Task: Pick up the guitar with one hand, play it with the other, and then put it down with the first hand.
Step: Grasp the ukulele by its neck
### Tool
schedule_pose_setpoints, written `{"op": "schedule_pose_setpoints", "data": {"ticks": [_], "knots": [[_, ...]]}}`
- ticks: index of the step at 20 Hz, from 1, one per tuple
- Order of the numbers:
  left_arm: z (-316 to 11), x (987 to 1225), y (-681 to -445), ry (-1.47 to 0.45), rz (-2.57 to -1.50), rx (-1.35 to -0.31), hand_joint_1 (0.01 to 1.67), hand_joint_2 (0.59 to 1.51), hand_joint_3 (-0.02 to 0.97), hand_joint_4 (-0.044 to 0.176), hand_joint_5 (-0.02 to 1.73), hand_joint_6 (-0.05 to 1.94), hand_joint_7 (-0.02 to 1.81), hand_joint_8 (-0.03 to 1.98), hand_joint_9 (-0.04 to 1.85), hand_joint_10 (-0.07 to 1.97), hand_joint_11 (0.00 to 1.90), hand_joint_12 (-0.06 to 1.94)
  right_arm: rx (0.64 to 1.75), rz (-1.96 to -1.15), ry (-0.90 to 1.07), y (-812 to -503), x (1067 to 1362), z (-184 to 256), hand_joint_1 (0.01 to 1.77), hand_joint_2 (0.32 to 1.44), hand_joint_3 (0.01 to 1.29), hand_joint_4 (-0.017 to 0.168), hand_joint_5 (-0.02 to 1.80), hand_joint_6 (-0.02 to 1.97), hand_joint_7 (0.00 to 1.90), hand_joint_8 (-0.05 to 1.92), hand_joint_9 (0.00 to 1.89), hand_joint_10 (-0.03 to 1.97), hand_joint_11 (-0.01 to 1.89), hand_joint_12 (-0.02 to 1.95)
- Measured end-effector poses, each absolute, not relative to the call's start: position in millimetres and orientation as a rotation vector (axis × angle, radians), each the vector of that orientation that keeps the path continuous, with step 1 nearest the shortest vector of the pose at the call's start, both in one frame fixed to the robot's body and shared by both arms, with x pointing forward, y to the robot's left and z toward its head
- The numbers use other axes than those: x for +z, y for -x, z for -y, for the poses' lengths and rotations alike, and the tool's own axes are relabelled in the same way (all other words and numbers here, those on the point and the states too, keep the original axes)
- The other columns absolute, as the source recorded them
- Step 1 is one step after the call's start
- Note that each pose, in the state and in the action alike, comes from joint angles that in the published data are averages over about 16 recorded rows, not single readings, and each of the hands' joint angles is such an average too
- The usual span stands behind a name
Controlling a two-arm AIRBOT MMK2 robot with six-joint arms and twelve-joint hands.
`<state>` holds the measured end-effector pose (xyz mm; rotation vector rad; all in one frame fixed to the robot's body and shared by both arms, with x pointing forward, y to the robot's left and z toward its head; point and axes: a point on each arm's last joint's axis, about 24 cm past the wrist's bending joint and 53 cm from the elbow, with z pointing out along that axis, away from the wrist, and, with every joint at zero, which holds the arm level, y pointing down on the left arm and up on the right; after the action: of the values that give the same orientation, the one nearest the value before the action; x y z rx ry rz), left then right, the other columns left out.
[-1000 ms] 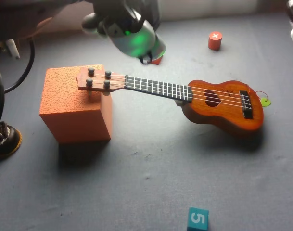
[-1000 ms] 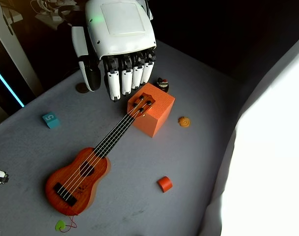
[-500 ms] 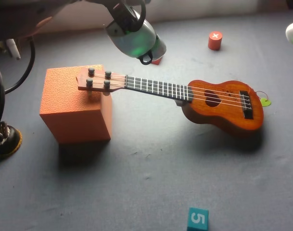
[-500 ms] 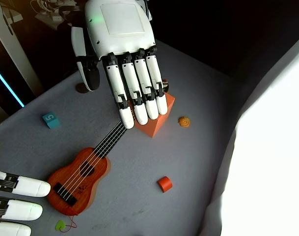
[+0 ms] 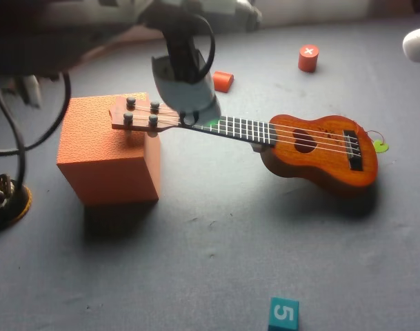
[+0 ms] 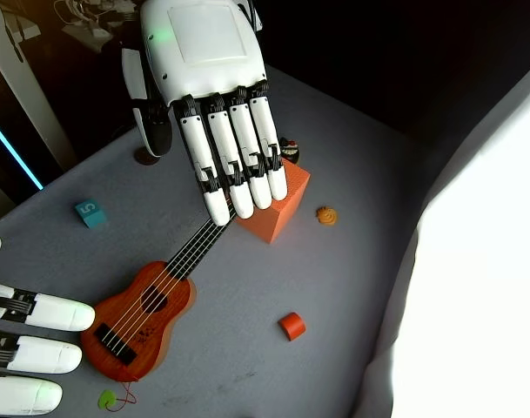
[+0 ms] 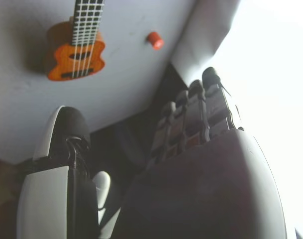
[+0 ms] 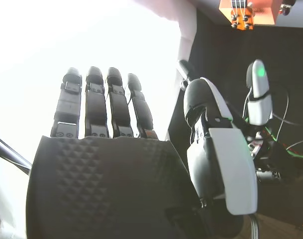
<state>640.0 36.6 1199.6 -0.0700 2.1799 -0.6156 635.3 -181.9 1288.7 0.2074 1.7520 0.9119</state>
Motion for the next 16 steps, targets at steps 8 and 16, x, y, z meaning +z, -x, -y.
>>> {"op": "schedule_pose_setpoints", "data": {"ticks": [8,16], "knots": [[-22,1163,-642,0.143,-2.231,-0.551,1.51,1.117,0.003,0.036,0.02,-0.01,0.02,-0.01,0.02,0.01,0.02,0.00,0.910,-1.757,-0.215,-637,1287,183,0.38,1.35,0.02,-0.001,0.14,0.04,0.12,0.01,0.08,0.03,0.02,0.07],[-14,1138,-658,0.163,-2.212,-0.458,1.66,1.152,0.014,0.031,0.02,-0.01,0.02,-0.01,0.02,0.01,0.02,0.01,0.909,-1.757,-0.217,-637,1287,183,0.40,1.35,0.02,-0.001,0.15,0.03,0.12,0.01,0.09,0.02,0.02,0.05]]}}
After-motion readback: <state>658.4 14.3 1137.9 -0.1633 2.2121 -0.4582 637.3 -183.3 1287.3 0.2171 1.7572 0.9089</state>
